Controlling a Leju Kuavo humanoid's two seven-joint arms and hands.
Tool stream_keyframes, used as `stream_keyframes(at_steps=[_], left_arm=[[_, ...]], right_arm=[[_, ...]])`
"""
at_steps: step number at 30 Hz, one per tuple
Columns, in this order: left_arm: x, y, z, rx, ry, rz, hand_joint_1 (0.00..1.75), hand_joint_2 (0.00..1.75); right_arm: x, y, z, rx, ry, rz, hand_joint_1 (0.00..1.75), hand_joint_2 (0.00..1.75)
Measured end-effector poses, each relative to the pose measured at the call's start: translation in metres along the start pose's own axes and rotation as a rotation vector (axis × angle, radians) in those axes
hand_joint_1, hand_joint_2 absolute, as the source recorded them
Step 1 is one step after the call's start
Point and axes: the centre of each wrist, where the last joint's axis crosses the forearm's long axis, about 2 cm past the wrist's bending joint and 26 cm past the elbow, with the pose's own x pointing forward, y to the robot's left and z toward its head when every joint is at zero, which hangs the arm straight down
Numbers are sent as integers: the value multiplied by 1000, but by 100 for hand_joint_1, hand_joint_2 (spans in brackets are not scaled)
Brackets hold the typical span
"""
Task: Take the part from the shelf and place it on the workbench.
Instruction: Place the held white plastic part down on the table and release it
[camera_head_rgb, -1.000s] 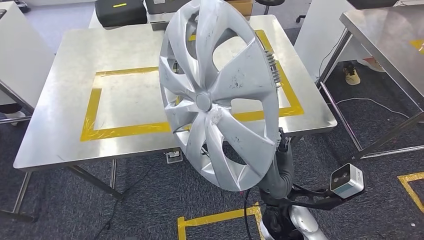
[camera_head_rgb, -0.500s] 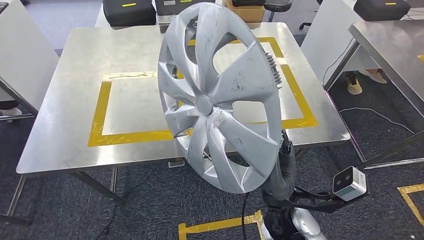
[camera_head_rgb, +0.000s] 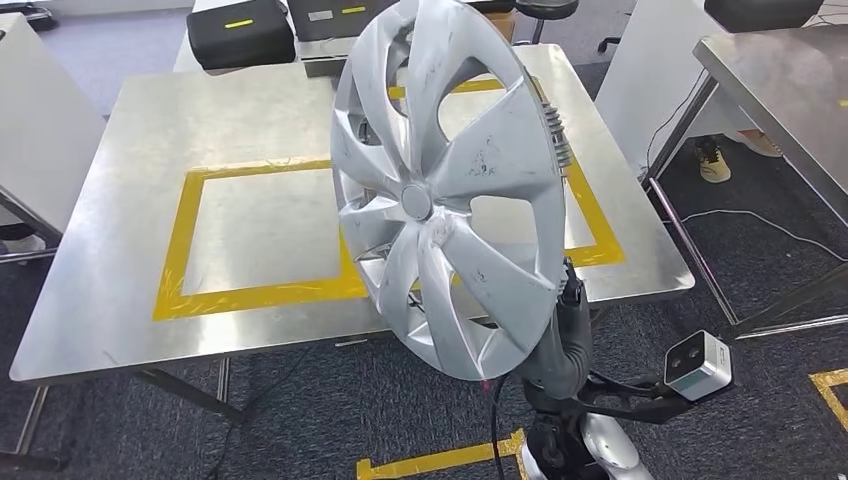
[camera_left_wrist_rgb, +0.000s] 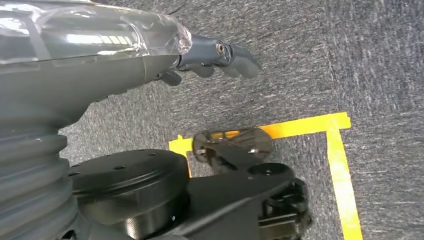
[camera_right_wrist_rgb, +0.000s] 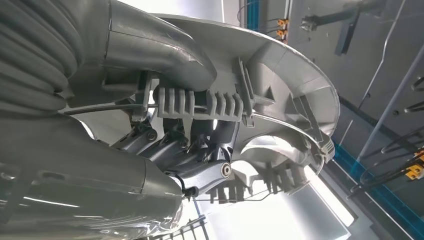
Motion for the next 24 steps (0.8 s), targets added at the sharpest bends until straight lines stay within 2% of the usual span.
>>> stream_keyframes(at_steps=[20, 24], left_arm=[[0, -1, 0, -1, -5, 3, 0, 175], [0, -1, 0, -1, -4, 3, 0, 175]], right_arm=[[1, -3, -1, -17, 18, 26, 175, 175], [3, -6, -2, -47, 43, 164, 175, 175]])
